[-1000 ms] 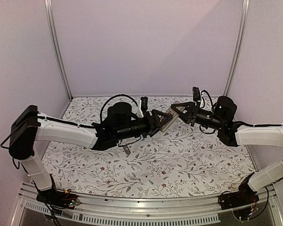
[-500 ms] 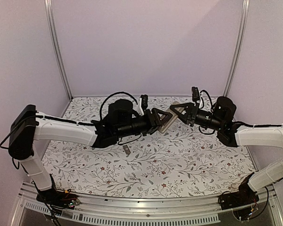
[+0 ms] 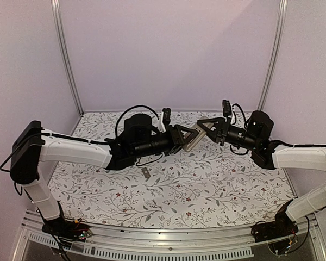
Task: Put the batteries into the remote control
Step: Press the battery in the battery compartment.
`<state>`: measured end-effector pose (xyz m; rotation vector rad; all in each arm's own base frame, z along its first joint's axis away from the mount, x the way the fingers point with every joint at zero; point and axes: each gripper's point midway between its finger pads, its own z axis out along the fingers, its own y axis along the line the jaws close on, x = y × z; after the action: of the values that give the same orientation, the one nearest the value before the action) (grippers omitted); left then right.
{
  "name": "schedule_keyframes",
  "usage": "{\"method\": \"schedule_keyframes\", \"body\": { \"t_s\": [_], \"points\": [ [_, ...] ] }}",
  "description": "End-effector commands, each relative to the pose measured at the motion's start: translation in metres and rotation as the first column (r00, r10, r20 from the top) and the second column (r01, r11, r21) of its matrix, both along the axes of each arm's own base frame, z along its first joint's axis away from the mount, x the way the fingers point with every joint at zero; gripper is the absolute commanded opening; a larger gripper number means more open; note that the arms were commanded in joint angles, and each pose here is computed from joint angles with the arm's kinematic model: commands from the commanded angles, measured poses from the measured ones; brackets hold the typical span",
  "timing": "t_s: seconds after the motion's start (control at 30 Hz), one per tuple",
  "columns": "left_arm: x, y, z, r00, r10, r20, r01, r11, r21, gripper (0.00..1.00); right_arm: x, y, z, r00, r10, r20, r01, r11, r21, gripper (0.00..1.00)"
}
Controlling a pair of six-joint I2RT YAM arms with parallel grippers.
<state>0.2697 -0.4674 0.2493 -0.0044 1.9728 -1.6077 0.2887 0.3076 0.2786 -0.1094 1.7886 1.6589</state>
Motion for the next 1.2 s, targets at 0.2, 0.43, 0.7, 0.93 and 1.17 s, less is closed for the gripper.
{"method": "schedule_keyframes", "body": {
  "t_s": [0.2,0.43,0.7,0.93,1.17],
  "points": [
    [0.004,0.019,-0.034,1.000,0.022,0.004,-0.023,0.981,0.195,0.44,-0.002,-0.004,0.017,0.998,0.009,0.070,-0.009,1.000,-0.002,0.00],
    [0.000,0.024,-0.045,1.000,0.018,-0.011,-0.015,0.976,0.218,0.50,-0.002,-0.005,0.028,0.998,0.019,0.059,-0.023,0.998,0.066,0.00],
    [-0.002,0.024,-0.046,1.000,0.017,-0.010,-0.015,0.974,0.227,0.58,-0.001,-0.005,0.035,0.998,0.016,0.055,-0.022,0.995,0.101,0.00],
    [-0.006,0.029,-0.054,1.000,0.013,-0.011,-0.010,0.966,0.258,0.57,0.004,-0.014,0.043,0.998,-0.005,0.062,-0.002,0.994,0.112,0.00],
    [-0.009,0.028,-0.054,1.000,-0.008,0.020,0.002,0.951,0.309,0.59,0.005,-0.014,0.042,0.998,0.001,0.061,-0.007,0.995,0.101,0.00]
  ]
}}
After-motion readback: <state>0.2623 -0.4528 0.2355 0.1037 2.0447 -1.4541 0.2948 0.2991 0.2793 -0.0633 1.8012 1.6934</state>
